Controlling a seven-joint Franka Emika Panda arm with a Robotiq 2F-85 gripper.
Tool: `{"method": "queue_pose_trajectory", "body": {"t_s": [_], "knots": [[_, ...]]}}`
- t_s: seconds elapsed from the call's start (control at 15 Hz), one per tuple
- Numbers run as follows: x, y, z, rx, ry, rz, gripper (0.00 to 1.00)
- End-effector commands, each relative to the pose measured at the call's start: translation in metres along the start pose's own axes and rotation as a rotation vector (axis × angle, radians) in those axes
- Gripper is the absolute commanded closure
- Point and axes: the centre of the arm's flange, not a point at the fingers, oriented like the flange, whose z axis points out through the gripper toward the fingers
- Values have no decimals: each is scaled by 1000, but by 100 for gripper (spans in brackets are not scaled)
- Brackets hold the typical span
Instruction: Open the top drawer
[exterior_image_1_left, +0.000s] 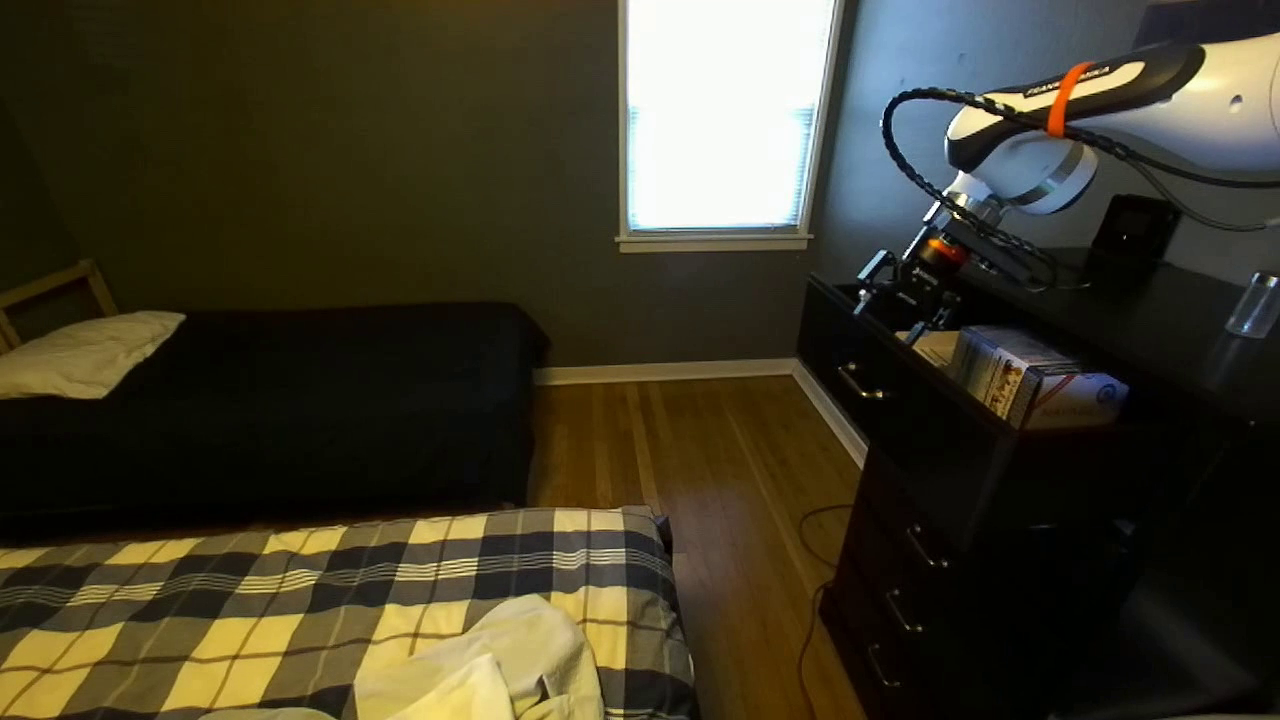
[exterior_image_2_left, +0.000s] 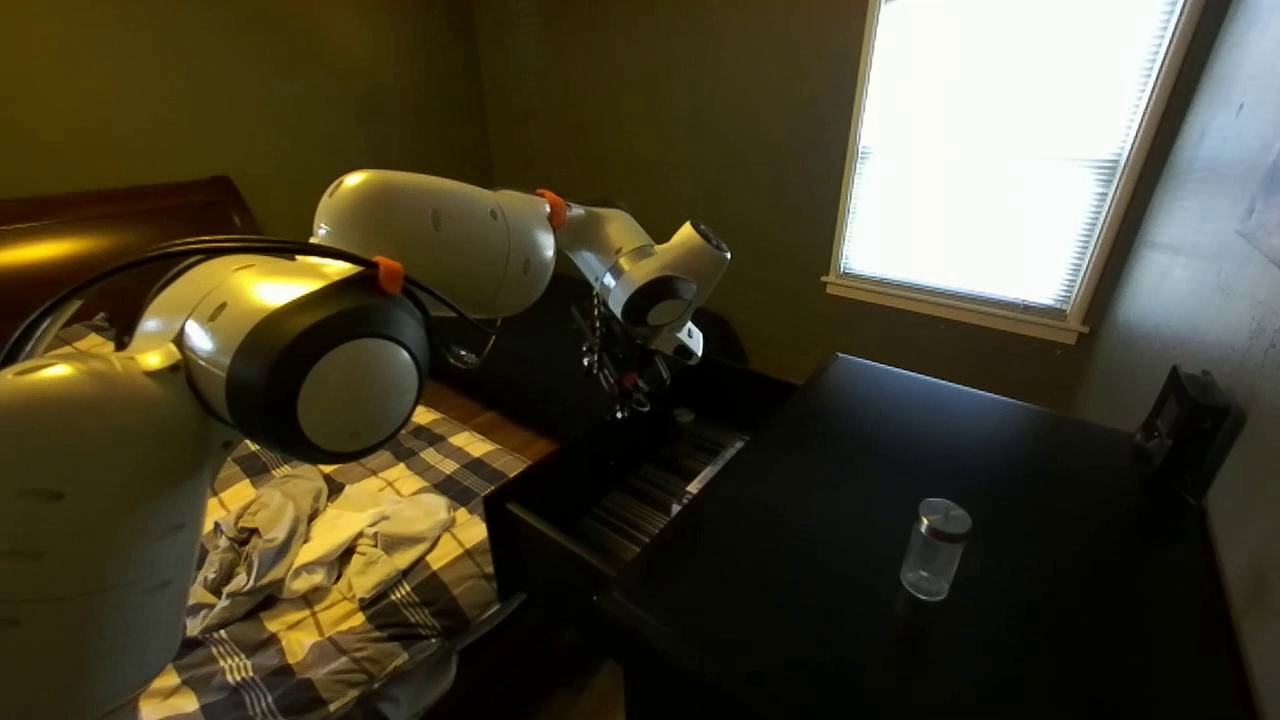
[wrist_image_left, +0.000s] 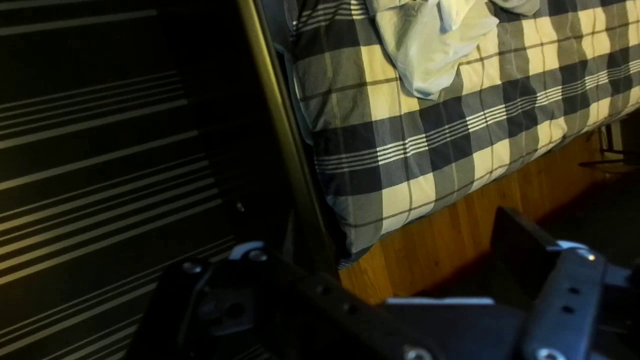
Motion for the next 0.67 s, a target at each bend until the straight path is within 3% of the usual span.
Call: {"method": "queue_pose_trajectory", "body": {"t_s": [0.0, 0.27, 0.6], "knots": [[0, -7, 12, 40, -81, -55, 0], [-8, -12, 26, 46, -133, -114, 0], [-10, -13, 26, 69, -141, -178, 0]]}}
